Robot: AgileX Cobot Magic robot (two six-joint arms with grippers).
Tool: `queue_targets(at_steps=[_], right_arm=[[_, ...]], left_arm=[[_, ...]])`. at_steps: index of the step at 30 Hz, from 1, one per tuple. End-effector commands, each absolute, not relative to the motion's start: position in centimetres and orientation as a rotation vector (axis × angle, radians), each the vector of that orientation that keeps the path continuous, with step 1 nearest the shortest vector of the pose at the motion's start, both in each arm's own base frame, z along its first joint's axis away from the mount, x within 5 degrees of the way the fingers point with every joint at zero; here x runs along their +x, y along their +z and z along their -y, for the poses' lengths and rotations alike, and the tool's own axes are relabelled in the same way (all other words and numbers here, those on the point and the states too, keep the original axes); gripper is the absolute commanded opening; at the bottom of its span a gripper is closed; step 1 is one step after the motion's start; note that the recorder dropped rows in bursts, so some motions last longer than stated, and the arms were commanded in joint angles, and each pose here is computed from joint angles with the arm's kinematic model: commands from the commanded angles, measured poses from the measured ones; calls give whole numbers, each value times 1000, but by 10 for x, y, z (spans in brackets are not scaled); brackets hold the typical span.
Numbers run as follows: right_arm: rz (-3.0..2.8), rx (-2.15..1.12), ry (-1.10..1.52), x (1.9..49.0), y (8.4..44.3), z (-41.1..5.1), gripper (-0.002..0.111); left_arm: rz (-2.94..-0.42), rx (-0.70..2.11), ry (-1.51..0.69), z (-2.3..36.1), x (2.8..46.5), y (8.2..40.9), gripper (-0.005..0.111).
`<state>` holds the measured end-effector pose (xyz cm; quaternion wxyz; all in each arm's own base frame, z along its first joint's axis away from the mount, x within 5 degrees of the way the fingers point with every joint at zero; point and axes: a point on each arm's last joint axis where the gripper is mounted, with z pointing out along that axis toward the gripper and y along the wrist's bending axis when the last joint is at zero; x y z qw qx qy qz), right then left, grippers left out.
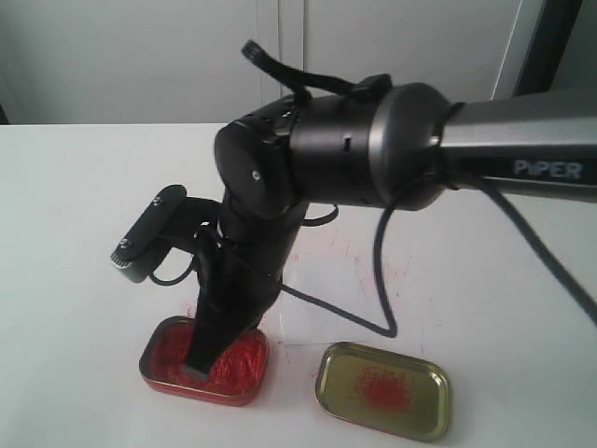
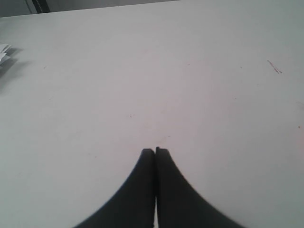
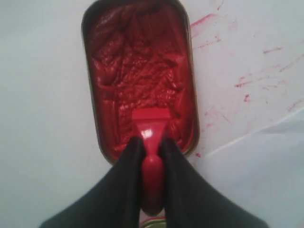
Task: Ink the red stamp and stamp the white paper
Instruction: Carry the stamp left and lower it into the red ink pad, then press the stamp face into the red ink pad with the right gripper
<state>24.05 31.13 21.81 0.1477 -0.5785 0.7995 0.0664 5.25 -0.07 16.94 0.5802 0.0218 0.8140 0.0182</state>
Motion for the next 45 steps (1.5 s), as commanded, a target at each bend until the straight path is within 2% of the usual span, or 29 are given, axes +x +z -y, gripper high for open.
queue_targets(at_steps=[1, 11, 20, 37, 45], right_arm=[[-2308, -1668, 182, 243, 213, -329, 0], [-2384, -1648, 111, 250, 186, -338, 0], [-2432, -1585, 94, 252, 180, -338, 0], [-2583, -1683, -2, 251, 123, -336, 0], [-2550, -1661, 21, 252, 134, -338, 0]], left_arm=[[-1901, 50, 30, 1, 53, 169, 0], [-1901, 50, 30, 1, 53, 169, 0], [-1901, 50, 30, 1, 53, 169, 0], [-1901, 50, 30, 1, 53, 169, 0], [-1901, 50, 30, 1, 53, 169, 0]])
